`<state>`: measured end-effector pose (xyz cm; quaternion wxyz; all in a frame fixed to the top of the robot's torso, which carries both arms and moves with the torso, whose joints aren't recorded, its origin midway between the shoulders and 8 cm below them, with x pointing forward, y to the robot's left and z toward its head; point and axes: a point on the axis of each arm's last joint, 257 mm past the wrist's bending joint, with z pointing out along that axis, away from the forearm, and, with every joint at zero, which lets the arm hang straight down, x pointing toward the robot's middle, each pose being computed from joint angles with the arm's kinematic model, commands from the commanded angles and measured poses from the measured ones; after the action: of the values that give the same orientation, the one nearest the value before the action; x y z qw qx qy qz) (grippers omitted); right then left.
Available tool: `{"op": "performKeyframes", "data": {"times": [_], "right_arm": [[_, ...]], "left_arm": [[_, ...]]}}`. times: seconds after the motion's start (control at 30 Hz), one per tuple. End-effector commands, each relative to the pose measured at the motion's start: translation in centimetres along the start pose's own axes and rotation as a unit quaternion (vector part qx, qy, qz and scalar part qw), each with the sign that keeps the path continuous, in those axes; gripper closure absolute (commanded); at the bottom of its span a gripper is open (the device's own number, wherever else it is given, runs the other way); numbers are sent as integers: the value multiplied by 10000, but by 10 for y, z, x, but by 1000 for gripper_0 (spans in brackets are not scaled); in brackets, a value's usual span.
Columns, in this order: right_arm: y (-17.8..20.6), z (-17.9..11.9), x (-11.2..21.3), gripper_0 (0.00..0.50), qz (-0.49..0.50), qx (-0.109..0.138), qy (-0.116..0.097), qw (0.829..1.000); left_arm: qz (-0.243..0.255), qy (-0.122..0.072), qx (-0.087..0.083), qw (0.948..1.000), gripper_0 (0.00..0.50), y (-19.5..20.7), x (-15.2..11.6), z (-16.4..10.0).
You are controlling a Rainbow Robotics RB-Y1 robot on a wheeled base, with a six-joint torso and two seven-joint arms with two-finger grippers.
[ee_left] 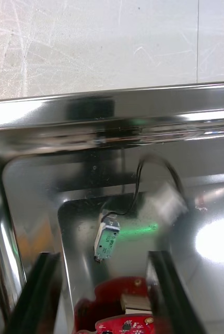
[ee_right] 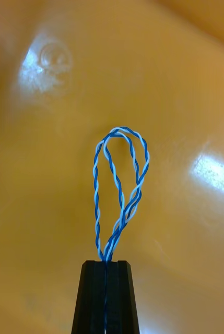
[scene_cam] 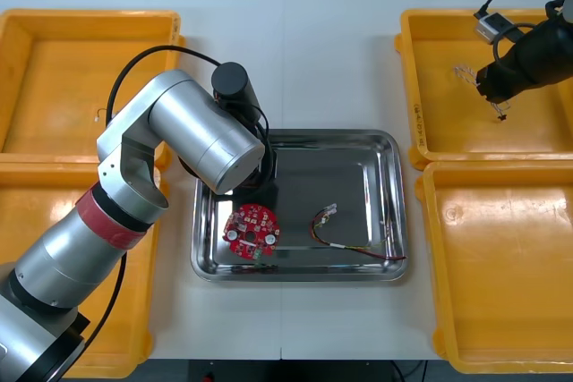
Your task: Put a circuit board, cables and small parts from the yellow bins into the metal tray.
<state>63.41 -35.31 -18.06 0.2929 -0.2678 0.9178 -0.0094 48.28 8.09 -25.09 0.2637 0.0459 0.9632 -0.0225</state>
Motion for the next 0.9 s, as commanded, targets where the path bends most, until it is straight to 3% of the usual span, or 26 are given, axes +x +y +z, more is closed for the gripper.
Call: {"op": "performKeyframes", "data": {"times": [0.03, 0.5, 0.63, 0.9], "right_arm": [[-19, -35, -12, 500, -35, 117, -108, 9999], [-13, -84, -2, 500, -23, -30, 351, 9994], [-12, -104, 1, 500, -119, 61, 572, 9983], [1, -132, 9, 500, -91, -19, 870, 9962]], "left_arm": [[-279, -73, 67, 9996, 0, -10, 1, 0], [-345, -180, 44, 9992, 0, 6, -13, -14], [-324, -109, -78, 9994, 0, 17, -20, -34], [-227, 62, -93, 9997, 0, 43, -37, -76]]}}
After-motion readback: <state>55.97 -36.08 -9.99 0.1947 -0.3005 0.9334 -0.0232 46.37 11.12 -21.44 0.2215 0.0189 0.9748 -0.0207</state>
